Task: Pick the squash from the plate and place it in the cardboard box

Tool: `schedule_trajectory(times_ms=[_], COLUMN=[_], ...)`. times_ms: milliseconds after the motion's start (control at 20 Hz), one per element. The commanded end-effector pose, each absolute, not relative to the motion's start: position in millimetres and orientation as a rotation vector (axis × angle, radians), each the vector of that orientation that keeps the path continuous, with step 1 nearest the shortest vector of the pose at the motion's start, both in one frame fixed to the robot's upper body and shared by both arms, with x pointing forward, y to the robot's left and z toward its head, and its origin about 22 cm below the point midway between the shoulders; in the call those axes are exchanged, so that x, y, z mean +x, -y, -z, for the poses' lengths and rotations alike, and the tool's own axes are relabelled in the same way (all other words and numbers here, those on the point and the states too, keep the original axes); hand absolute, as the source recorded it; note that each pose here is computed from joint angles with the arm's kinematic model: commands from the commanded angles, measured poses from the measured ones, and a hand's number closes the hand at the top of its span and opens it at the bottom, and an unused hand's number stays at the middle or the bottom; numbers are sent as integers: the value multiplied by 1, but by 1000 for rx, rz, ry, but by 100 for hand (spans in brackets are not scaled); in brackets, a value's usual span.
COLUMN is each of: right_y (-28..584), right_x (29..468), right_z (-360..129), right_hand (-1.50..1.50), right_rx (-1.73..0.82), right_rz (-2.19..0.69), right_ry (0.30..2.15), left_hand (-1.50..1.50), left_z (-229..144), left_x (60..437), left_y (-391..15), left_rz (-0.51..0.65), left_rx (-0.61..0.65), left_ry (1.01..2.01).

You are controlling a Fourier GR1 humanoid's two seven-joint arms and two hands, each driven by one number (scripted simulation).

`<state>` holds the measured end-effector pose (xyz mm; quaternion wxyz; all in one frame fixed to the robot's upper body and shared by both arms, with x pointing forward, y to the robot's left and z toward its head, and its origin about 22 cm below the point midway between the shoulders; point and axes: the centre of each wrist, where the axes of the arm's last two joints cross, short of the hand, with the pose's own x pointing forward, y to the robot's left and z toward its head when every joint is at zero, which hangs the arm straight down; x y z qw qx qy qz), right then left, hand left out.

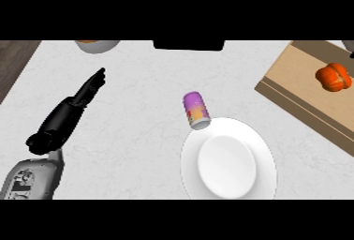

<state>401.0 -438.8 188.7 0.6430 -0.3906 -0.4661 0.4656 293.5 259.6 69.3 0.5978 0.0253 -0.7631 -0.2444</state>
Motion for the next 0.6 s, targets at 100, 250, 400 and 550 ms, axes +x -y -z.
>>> schedule_trajectory(times_ms=[100,250,400,550], right_y=[448,458,447,460], right_x=[399,396,406,400], right_z=[-168,-187,-191,-181], right_hand=[-150,-150,-150,-150], right_rx=[-692,-647,-505,-327], right_rz=[-1162,-1074,-781,-414], right_ry=[1136,1322,1624,1762], left_hand=[0,0,0,0], left_z=[-71,-70,-71,-67], left_x=[303,295,302,295], left_y=[-253,-261,-253,-256], left_rz=[541,548,547,541], left_rx=[73,89,81,63], left_ry=[1771,1765,1772,1761])
